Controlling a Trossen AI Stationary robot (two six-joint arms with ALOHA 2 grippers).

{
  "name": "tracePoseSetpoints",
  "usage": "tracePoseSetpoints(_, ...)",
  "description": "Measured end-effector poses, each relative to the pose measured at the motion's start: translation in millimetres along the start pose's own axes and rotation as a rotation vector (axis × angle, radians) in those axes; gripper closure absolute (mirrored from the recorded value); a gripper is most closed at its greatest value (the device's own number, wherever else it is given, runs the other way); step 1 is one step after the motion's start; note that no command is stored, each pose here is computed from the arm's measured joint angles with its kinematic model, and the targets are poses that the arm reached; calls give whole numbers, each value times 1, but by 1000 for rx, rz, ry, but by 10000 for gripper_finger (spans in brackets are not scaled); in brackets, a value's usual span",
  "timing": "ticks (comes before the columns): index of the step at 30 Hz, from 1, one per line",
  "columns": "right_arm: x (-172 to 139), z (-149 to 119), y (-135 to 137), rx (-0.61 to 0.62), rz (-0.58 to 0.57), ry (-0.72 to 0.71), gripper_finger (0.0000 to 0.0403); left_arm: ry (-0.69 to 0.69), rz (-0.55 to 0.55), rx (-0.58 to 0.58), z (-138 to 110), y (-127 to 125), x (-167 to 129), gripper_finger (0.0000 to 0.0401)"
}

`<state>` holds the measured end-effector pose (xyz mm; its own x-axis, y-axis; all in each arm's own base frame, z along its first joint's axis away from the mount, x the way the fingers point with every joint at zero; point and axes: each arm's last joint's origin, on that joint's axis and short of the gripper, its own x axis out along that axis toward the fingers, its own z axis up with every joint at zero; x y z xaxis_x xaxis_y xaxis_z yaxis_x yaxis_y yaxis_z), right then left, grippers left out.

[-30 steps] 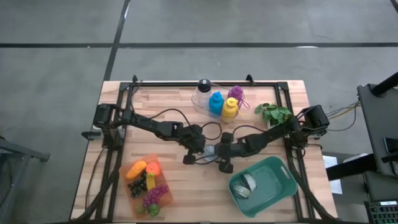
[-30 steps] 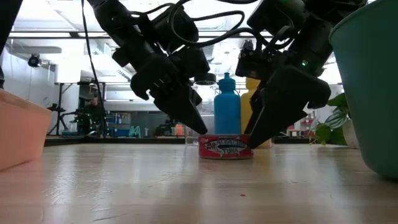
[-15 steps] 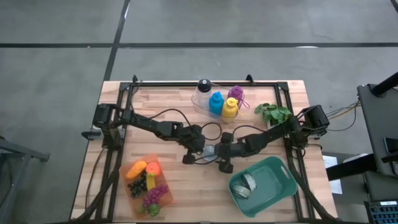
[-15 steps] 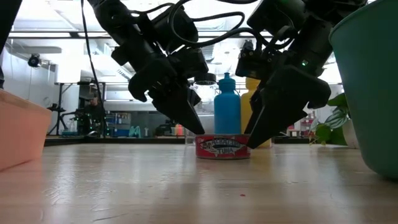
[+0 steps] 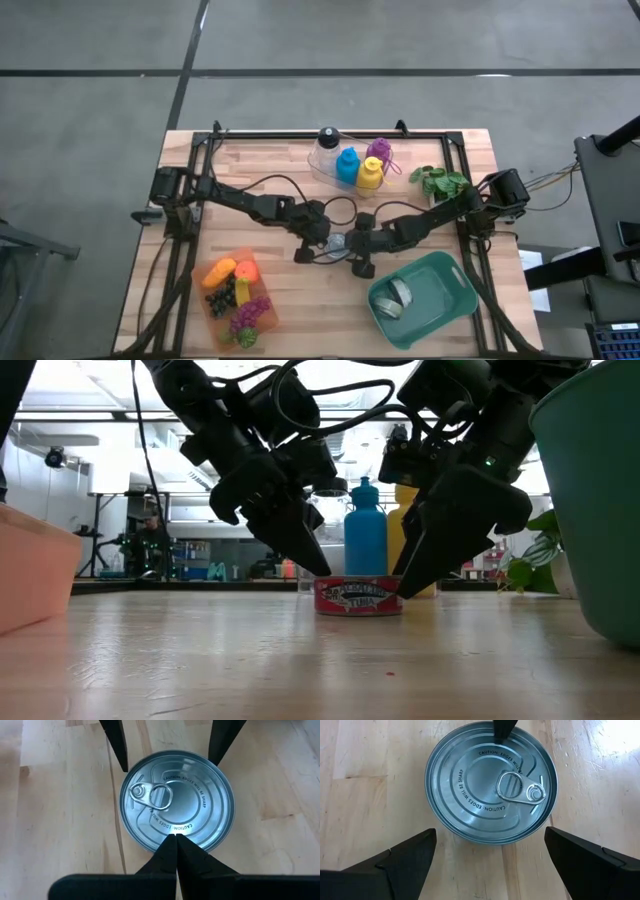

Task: Pick & Place Food Item
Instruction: Put the red tuna can into the green bin

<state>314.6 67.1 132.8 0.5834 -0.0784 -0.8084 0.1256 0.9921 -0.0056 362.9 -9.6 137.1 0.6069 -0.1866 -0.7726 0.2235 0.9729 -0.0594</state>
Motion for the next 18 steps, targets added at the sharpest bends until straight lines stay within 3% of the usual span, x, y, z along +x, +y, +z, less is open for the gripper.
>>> tracePoseSetpoints(9, 0, 0, 0, 0, 0, 0, 32, -42, 15, 7, 8, -1, -13, 400)
tracePoseSetpoints(18, 0, 0, 0, -1, 0, 1, 32, 11, 56, -1, 4, -1, -17, 400)
